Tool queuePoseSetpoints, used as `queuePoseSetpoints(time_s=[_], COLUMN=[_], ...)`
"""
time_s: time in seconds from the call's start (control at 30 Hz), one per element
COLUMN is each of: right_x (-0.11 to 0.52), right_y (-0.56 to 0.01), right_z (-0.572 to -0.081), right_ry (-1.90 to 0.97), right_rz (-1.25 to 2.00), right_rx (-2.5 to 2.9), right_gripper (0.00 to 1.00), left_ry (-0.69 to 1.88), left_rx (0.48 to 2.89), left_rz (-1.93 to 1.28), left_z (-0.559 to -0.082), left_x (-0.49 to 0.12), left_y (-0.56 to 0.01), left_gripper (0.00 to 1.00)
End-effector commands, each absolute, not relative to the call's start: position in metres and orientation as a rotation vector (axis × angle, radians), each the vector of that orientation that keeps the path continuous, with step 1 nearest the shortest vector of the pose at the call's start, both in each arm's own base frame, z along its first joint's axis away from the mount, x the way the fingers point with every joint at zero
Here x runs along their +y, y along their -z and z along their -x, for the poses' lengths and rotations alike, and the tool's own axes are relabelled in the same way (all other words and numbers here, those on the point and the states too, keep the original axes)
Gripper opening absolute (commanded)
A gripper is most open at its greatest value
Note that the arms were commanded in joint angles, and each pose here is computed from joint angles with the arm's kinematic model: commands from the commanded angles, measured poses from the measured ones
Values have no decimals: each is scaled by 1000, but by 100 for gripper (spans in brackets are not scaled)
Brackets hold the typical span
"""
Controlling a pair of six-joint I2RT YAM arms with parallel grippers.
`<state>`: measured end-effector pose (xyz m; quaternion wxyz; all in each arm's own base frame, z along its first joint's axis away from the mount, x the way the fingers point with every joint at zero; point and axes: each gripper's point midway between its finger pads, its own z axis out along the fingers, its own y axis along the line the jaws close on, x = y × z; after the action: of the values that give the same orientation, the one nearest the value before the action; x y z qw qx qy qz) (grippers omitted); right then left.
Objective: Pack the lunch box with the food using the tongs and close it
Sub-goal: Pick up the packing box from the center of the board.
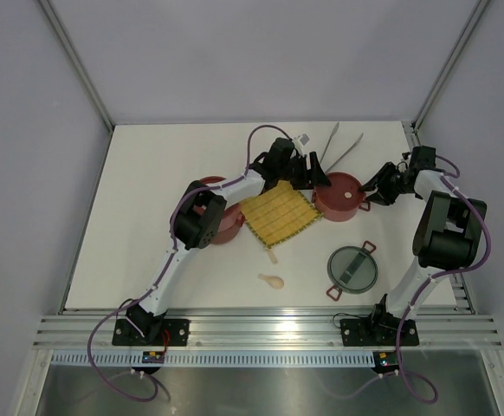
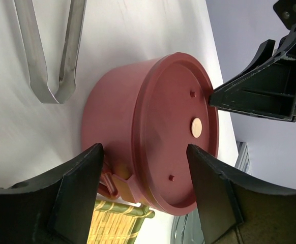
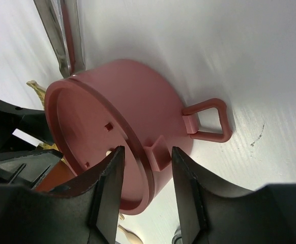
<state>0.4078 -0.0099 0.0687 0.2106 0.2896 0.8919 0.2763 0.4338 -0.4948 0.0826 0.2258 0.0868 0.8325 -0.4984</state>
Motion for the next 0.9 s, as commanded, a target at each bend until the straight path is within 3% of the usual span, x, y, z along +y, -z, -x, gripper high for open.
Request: queuePoseSetpoints(time_s=[0.0, 0.1, 0.3, 0.5, 0.87], right_x=[-10, -7, -3, -1, 1], right_y=[-75, -74, -70, -65, -57], right_z=[-415, -415, -416, -417, -420], right_ry=[-756, -785, -825, -852, -882], right_rz=[-786, -781, -764, -757, -752], right_rx=[2459, 2459, 2469, 2479, 2495], right_gripper=[49, 48, 42, 40, 47], left_ry=[1412, 1412, 1345, 1284, 1315], left_rx=[2251, 2261, 2306, 2321, 2312], left_rz=[-299, -299, -295, -283, -285], left_z=[-424, -422, -422, -421, -420], left_x=[-496, -495, -487, -477, -480], left_y=[-116, -114, -106, -114, -117], left_gripper=[69, 68, 81, 83, 80])
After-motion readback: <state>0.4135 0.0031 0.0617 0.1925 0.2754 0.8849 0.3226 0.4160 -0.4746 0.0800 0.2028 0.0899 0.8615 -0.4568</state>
